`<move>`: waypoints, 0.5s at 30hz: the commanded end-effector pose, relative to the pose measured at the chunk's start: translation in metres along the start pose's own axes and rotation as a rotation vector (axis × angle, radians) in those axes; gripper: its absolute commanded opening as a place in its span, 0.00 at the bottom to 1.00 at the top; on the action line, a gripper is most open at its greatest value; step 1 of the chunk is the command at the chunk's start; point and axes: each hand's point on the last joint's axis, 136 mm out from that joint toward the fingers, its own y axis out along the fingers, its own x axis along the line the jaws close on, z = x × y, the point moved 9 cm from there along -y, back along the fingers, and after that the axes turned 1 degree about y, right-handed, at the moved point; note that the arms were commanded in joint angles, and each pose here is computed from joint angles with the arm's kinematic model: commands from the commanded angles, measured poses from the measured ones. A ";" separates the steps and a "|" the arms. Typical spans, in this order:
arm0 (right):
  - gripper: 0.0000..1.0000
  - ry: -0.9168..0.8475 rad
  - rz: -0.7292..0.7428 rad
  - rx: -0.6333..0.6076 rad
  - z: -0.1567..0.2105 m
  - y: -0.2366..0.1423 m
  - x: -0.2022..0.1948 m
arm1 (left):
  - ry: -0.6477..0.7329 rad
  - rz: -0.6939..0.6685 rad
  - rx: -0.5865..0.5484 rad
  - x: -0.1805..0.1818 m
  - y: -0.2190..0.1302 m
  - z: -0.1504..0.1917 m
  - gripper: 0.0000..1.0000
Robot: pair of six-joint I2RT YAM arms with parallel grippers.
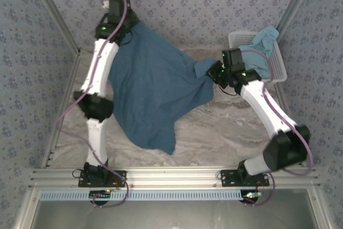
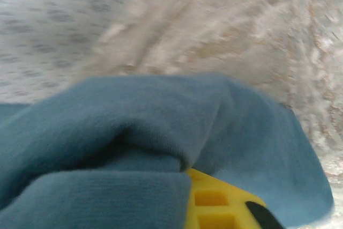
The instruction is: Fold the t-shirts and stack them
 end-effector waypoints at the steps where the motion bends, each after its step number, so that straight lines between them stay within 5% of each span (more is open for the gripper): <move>1: 0.30 0.143 0.140 0.073 -0.010 0.023 -0.022 | -0.004 0.057 0.080 0.013 0.013 0.005 0.62; 7: 0.50 0.108 0.195 0.075 -0.010 0.028 -0.034 | 0.138 -0.106 0.315 0.015 -0.007 0.055 0.70; 11: 0.52 0.009 0.271 0.111 0.005 0.019 -0.053 | 0.129 -0.219 0.532 0.035 -0.041 0.105 0.62; 15: 0.50 -0.056 0.389 0.155 0.028 0.008 -0.089 | -0.030 -0.287 0.714 0.088 -0.086 0.164 0.50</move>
